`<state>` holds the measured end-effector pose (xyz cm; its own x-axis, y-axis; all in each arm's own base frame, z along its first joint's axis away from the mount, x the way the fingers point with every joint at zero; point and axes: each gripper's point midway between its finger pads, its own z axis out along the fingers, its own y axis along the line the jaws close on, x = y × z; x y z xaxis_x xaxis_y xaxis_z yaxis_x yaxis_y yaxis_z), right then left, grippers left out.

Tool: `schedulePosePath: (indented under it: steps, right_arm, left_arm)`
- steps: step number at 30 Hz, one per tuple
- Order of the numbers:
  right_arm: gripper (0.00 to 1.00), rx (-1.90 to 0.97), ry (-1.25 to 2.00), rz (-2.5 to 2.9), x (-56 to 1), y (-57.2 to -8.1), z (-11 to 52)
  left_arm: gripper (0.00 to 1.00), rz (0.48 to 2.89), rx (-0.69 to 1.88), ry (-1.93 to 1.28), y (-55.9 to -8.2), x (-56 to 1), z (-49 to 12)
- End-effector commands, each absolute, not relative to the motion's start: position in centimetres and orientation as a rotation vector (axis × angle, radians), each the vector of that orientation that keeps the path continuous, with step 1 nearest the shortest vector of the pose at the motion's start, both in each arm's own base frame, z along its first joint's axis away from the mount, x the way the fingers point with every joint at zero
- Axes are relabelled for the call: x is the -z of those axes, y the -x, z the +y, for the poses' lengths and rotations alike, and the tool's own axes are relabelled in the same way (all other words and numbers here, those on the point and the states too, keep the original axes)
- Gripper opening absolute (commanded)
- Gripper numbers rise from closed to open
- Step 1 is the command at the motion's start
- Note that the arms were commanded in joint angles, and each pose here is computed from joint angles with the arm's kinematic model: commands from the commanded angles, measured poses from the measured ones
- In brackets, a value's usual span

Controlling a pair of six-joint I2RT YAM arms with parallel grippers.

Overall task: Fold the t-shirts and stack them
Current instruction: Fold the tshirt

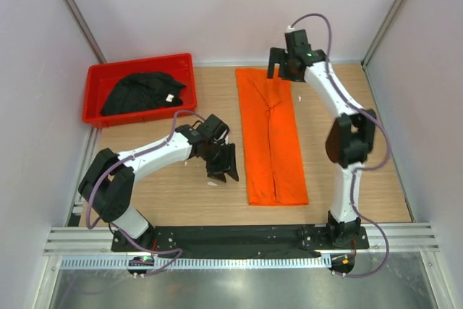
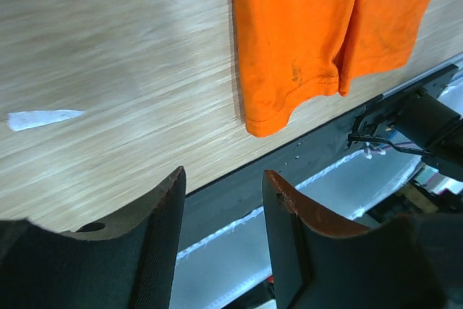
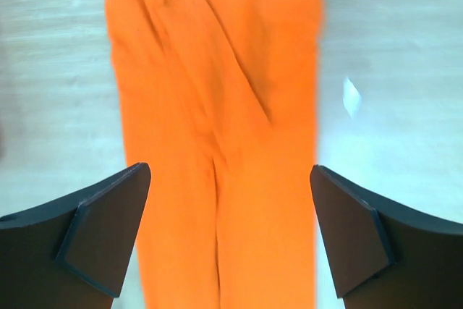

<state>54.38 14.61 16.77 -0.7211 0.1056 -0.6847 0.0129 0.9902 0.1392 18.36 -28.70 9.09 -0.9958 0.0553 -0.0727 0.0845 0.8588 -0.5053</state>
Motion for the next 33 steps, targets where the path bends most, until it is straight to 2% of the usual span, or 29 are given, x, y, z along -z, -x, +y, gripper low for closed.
schedulePosePath:
  steps: [1, 2, 3, 5, 6, 8, 9, 11, 12, 14, 22, 26, 33]
  right_arm:
    - [1.00, -0.199, -0.122, 2.418, -21.3, -45.3, 12.2]
    - [0.97, -0.216, -0.133, 2.449, -20.4, -43.3, 12.0]
    - [0.92, -0.227, -0.187, 2.556, -16.8, -39.6, 11.7]
    - [0.86, -0.257, -0.252, 2.550, -17.4, -35.2, 10.8]
    - [0.81, -0.288, -0.275, 2.659, -14.1, -31.3, 10.8]
    - [0.77, -0.361, -0.370, 2.633, -14.5, -27.6, 10.7]
    - [0.73, -0.348, -0.419, 2.704, -11.7, -24.6, 10.1]
    - [0.71, -0.427, -0.513, 2.657, -11.8, -22.0, 10.2]
    - [0.68, -0.422, -0.565, 2.696, -9.8, -20.0, 9.9]
    - [0.68, -0.458, -0.628, 2.677, -9.3, -18.6, 9.9]
    - [0.69, -0.253, -0.621, 2.809, -5.5, -15.4, 7.5]
    - [0.59, -0.259, -0.660, 2.784, -4.9, -15.5, 7.5]
    - [0.59, -0.277, -0.703, 2.825, -3.1, -14.9, 8.0]
  left_arm:
    - [0.48, 2.877, 1.107, 0.000, -18.6, -11.6, -31.7]
    - [0.47, 2.904, 1.110, 0.038, -18.0, -10.5, -31.4]
    - [0.47, 2.908, 1.130, 0.058, -17.6, -10.2, -31.5]
    - [0.46, 2.916, 1.176, 0.125, -17.1, -9.6, -31.9]
    - [0.46, 2.924, 1.188, 0.126, -16.6, -9.4, -32.3]
    - [0.48, 2.924, 1.209, 0.128, -16.2, -9.1, -32.9]
    - [0.49, 2.938, 1.207, 0.104, -15.4, -8.8, -33.3]
    - [0.51, 2.955, 1.183, 0.107, -14.7, -8.1, -33.7]
    - [0.52, 2.968, 1.166, 0.120, -14.4, -7.6, -33.5]
    - [0.53, 2.975, 1.134, 0.154, -14.4, -6.8, -33.2]
    - [0.52, 3.032, 1.054, 0.262, -14.4, -4.4, -32.9]
    - [0.51, 3.031, 1.016, 0.295, -14.9, -3.8, -32.9]
    - [0.49, 3.024, 0.978, 0.336, -15.6, -3.0, -33.2]
